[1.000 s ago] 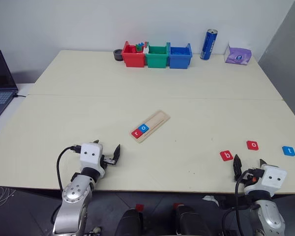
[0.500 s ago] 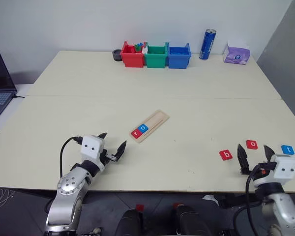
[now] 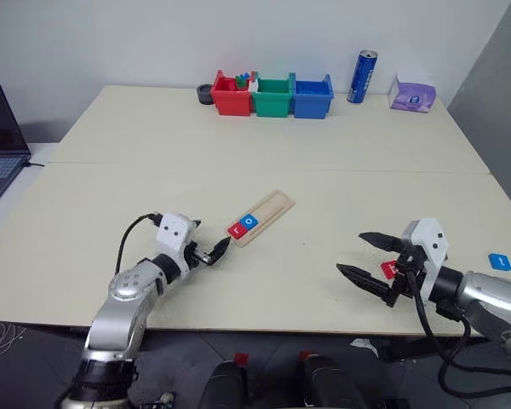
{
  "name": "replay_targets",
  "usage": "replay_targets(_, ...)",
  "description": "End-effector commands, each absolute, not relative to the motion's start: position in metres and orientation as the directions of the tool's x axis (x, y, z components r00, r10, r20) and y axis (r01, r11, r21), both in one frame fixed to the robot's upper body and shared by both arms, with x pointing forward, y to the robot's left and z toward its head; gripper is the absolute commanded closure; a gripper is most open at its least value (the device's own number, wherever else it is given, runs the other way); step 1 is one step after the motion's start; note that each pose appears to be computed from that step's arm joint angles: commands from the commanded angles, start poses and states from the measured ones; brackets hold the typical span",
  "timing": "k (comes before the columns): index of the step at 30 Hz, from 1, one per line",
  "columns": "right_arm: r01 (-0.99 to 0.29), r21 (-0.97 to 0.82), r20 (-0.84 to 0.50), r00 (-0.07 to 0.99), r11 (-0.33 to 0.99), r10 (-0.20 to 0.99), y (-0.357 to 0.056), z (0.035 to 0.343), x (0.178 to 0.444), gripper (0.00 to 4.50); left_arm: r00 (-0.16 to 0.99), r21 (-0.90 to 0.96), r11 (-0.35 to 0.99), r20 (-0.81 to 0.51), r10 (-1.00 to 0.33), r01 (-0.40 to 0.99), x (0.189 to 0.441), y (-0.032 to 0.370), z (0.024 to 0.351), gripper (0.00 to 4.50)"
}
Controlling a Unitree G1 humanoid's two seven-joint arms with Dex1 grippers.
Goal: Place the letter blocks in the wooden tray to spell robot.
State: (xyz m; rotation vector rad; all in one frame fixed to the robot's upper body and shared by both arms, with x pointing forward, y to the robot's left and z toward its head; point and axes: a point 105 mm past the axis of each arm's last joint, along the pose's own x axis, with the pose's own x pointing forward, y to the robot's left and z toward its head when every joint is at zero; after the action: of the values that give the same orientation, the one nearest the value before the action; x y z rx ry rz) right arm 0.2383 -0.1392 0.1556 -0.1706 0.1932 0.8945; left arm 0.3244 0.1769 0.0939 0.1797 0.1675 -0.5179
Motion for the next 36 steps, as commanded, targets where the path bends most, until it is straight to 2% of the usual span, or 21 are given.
replay_targets(1, -0.830, -0.091, -0.217, 0.556, 0.550, 0.803, -0.129, 0.168, 0.231, 0.02, 0.821, 0.138, 0.819, -0.241, -0.518, 0.557, 0.329, 0.168, 0.095, 0.00)
replay_targets(7, -0.863, -0.086, -0.195, 0.504, 0.497, 0.841, -0.125, 0.174, 0.223, 0.02, 0.762, 0.121, 0.768, -0.294, -0.577, 0.629, 0.334, 0.151, 0.092, 0.00)
replay_targets(18, -0.868, -0.091, -0.177, 0.496, 0.488, 0.850, -0.123, 0.179, 0.220, 0.02, 0.732, 0.112, 0.751, -0.356, -0.581, 0.650, 0.344, 0.122, 0.085, 0.00)
replay_targets(29, -0.872, -0.083, -0.166, 0.489, 0.482, 0.857, -0.119, 0.183, 0.218, 0.02, 0.740, 0.117, 0.787, -0.444, -0.504, 0.606, 0.349, 0.128, 0.077, 0.00)
replay_targets(35, -0.874, -0.084, -0.158, 0.487, 0.479, 0.859, -0.117, 0.186, 0.218, 0.02, 0.703, 0.055, 0.784, -0.486, -0.520, 0.618, 0.342, 0.124, 0.072, 0.00)
replay_targets(36, -0.874, -0.085, -0.156, 0.486, 0.479, 0.860, -0.116, 0.187, 0.218, 0.00, 0.699, 0.043, 0.786, -0.489, -0.522, 0.617, 0.342, 0.124, 0.071, 0.38)
